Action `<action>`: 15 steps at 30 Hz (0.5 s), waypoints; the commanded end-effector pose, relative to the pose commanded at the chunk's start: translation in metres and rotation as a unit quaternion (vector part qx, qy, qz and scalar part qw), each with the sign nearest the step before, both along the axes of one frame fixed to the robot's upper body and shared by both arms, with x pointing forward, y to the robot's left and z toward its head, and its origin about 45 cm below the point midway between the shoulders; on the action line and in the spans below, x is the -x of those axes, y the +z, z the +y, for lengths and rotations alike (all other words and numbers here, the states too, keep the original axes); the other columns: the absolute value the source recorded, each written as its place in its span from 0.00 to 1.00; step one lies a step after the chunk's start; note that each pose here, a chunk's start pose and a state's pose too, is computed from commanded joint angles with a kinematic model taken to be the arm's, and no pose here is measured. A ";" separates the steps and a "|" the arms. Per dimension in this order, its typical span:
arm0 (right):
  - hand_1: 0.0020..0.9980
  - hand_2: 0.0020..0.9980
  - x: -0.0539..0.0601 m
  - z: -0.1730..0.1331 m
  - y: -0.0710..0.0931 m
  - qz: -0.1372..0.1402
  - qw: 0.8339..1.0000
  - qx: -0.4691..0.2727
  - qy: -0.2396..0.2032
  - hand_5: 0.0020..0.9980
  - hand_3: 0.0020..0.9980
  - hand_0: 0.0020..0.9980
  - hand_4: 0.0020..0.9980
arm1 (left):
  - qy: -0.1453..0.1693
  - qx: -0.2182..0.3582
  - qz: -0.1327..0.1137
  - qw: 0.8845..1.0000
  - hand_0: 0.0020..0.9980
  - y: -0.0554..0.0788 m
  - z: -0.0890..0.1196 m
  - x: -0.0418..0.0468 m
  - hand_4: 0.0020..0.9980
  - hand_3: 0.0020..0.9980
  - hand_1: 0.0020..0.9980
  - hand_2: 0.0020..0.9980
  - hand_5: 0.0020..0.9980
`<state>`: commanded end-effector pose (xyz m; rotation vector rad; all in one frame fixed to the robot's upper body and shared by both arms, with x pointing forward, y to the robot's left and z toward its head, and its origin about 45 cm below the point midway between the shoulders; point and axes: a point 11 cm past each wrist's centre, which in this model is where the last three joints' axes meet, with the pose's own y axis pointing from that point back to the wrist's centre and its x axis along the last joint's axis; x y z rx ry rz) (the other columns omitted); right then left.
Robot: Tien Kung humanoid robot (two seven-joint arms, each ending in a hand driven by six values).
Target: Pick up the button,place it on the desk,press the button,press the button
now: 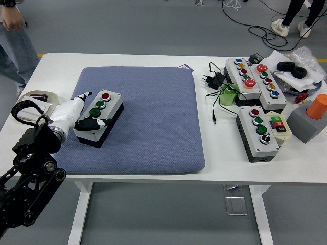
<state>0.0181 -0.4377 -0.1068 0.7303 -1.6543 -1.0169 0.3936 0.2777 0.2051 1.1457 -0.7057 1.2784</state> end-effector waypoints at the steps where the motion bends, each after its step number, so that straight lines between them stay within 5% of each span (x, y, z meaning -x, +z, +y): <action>1: 0.60 0.63 0.000 0.000 0.000 0.000 1.000 0.000 0.000 0.07 0.59 0.67 0.28 | 0.005 -0.004 0.001 1.000 0.80 -0.001 0.001 -0.0011 1.00 1.00 0.90 0.98 0.70; 13: 0.60 0.63 -0.002 -0.001 0.001 -0.002 1.000 0.003 0.001 0.07 0.59 0.67 0.28 | 0.012 -0.036 0.021 0.999 0.70 -0.007 0.000 -0.0068 1.00 1.00 0.82 0.89 0.71; 14: 0.59 0.62 -0.002 -0.002 0.001 -0.002 1.000 0.003 0.001 0.07 0.59 0.67 0.29 | 0.011 -0.039 0.024 0.999 0.60 -0.008 0.000 -0.0073 1.00 0.95 0.73 0.80 0.65; 15: 0.59 0.62 -0.002 -0.002 0.001 -0.002 1.000 0.003 0.001 0.07 0.59 0.67 0.29 | 0.010 -0.041 0.027 0.999 0.60 -0.008 0.000 -0.0077 1.00 0.95 0.73 0.80 0.65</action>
